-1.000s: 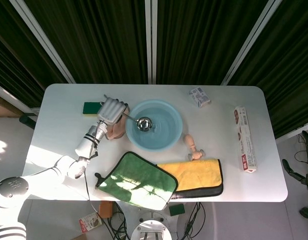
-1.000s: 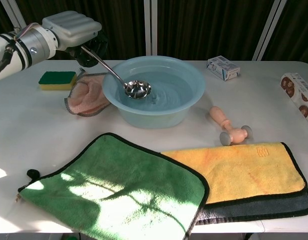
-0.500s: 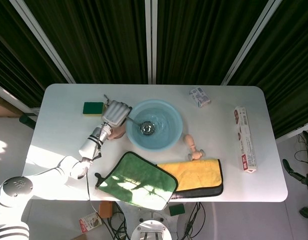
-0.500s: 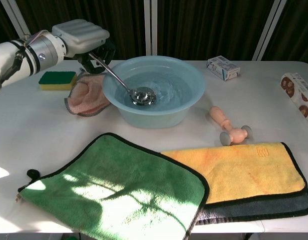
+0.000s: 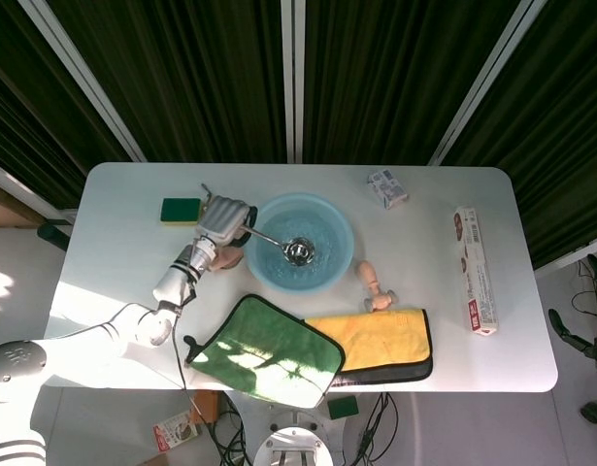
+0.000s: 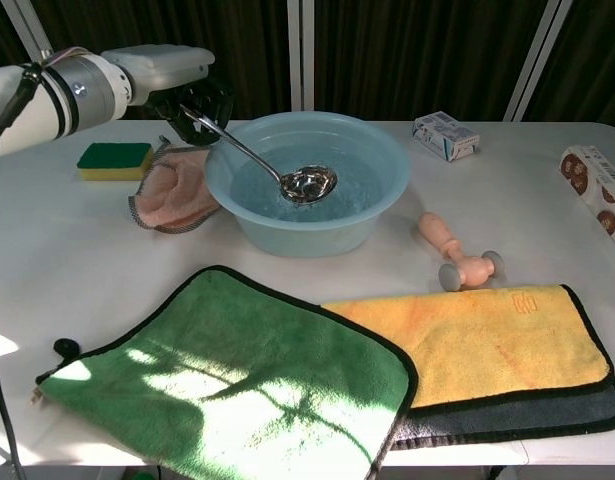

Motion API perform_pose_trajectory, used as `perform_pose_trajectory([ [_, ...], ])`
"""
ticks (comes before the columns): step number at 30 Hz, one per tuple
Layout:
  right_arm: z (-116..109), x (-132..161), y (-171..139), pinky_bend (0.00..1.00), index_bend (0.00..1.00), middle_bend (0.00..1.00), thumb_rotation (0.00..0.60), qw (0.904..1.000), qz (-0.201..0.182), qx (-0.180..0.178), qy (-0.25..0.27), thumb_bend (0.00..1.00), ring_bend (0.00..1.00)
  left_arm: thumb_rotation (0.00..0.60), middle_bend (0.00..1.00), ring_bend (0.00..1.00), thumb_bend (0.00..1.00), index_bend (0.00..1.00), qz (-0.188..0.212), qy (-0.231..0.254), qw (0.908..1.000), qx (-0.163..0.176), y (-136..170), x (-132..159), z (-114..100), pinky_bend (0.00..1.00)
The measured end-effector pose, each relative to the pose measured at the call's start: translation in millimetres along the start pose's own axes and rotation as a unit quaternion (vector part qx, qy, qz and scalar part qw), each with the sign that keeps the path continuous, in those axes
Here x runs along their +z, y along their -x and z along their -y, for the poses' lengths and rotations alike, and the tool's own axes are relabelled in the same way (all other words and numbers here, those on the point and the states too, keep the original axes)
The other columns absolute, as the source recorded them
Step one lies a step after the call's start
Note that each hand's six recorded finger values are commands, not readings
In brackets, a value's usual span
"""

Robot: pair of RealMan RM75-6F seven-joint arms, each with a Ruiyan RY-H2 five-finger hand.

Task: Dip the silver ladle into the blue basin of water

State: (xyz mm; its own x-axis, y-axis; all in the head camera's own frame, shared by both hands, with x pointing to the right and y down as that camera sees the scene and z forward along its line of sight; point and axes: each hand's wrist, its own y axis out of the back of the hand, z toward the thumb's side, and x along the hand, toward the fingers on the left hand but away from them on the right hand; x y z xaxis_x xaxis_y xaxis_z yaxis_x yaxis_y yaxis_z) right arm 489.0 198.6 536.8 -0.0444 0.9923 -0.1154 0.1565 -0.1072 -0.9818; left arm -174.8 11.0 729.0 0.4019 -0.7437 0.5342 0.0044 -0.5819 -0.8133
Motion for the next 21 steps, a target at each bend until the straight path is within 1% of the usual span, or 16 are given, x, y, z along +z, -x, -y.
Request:
perform_pose_trajectory([
  [4, 0.5, 0.1, 0.1, 0.00, 0.00, 0.00, 0.600, 1.0000, 0.001, 0.001, -0.001, 0.26, 0.00, 0.600, 0.59, 0.58, 0.34, 0.80, 0.000, 0.020, 0.9998, -0.004, 0.8, 1.3, -6.5, 0.83],
  [10, -0.1, 0.8, 0.4, 0.00, 0.00, 0.00, 0.600, 1.0000, 0.001, 0.000, -0.002, 0.26, 0.00, 0.600, 0.59, 0.58, 0.34, 0.80, 0.001, 0.033, 0.9995, -0.002, 0.6, 2.0, -20.6, 0.83],
  [21, -0.2, 1.5, 0.7, 0.00, 0.00, 0.00, 0.600, 1.0000, 0.001, 0.000, -0.002, 0.26, 0.00, 0.600, 0.59, 0.58, 0.34, 0.80, 0.000, 0.006, 1.0000, 0.004, 1.9, 2.2, -42.0, 0.83],
])
